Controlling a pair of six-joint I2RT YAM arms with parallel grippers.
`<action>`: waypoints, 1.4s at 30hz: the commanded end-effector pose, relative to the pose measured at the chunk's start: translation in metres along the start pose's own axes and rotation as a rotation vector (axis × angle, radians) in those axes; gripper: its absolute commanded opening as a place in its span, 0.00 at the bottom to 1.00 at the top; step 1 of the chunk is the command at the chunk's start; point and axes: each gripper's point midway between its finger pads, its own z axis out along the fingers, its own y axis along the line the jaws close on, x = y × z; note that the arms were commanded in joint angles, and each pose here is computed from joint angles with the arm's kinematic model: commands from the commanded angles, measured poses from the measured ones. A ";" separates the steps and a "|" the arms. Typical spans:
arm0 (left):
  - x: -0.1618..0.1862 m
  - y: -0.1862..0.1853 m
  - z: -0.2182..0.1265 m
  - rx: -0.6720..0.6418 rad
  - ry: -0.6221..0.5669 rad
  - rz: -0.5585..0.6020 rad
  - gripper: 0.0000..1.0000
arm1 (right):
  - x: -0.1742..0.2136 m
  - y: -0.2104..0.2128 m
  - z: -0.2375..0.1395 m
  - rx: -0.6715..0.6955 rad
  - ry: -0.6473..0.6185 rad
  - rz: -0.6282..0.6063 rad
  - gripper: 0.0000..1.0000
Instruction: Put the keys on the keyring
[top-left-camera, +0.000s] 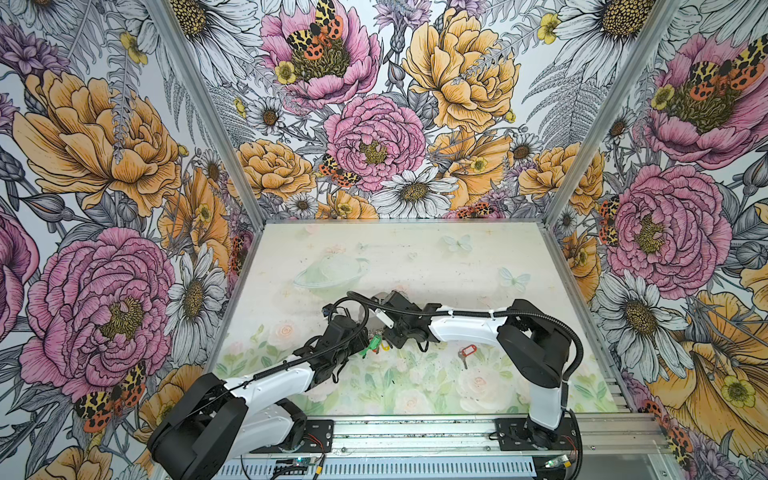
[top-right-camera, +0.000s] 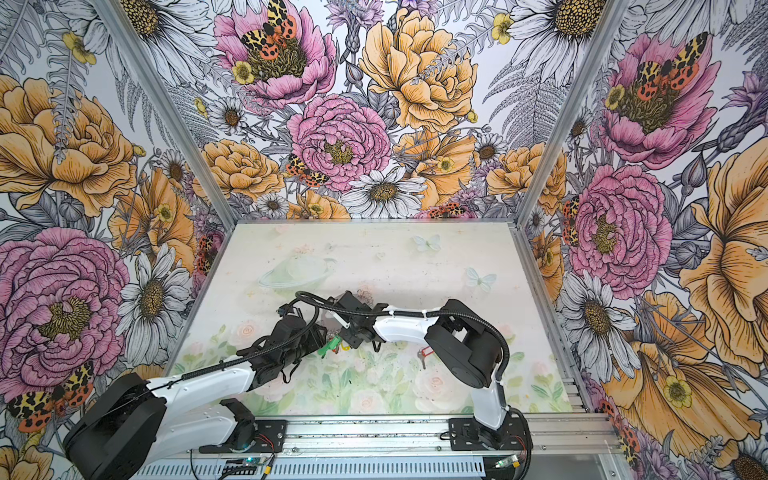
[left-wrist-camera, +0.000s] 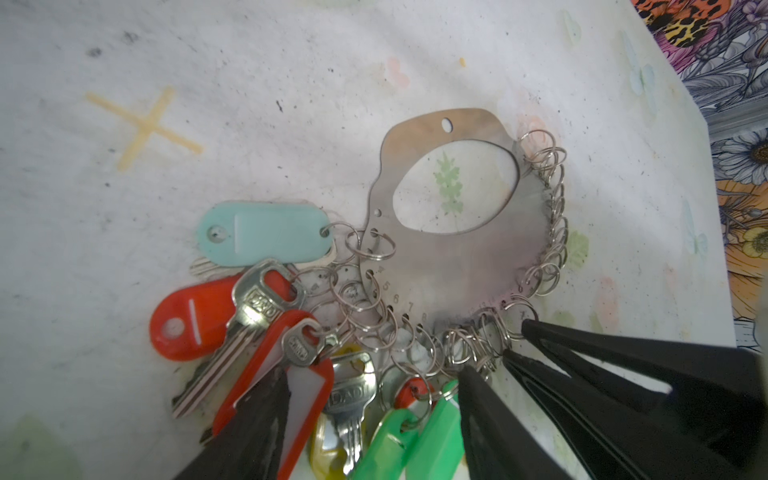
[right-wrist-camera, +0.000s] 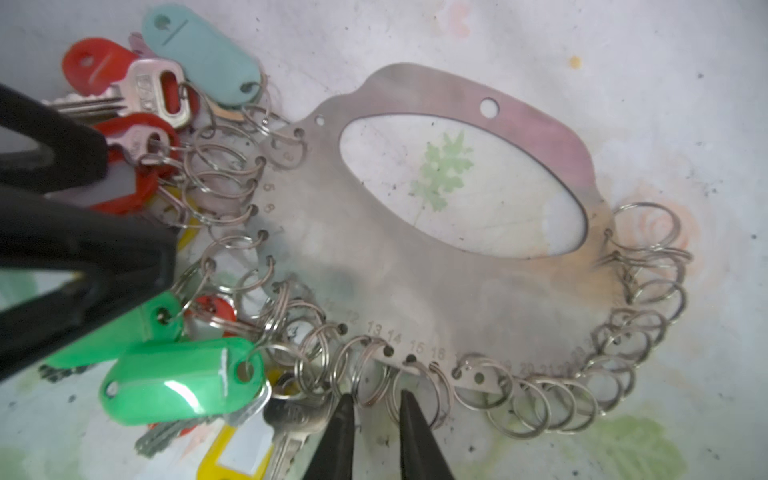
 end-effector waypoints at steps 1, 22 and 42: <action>0.037 0.056 -0.001 -0.182 0.123 0.016 0.66 | -0.014 -0.008 0.002 0.054 -0.027 0.001 0.23; 0.036 0.056 -0.003 -0.180 0.116 0.014 0.66 | -0.025 -0.010 -0.031 -0.016 -0.133 0.054 0.25; 0.032 0.057 -0.005 -0.160 0.102 -0.003 0.66 | -0.012 0.028 -0.033 -0.095 -0.357 -0.256 0.24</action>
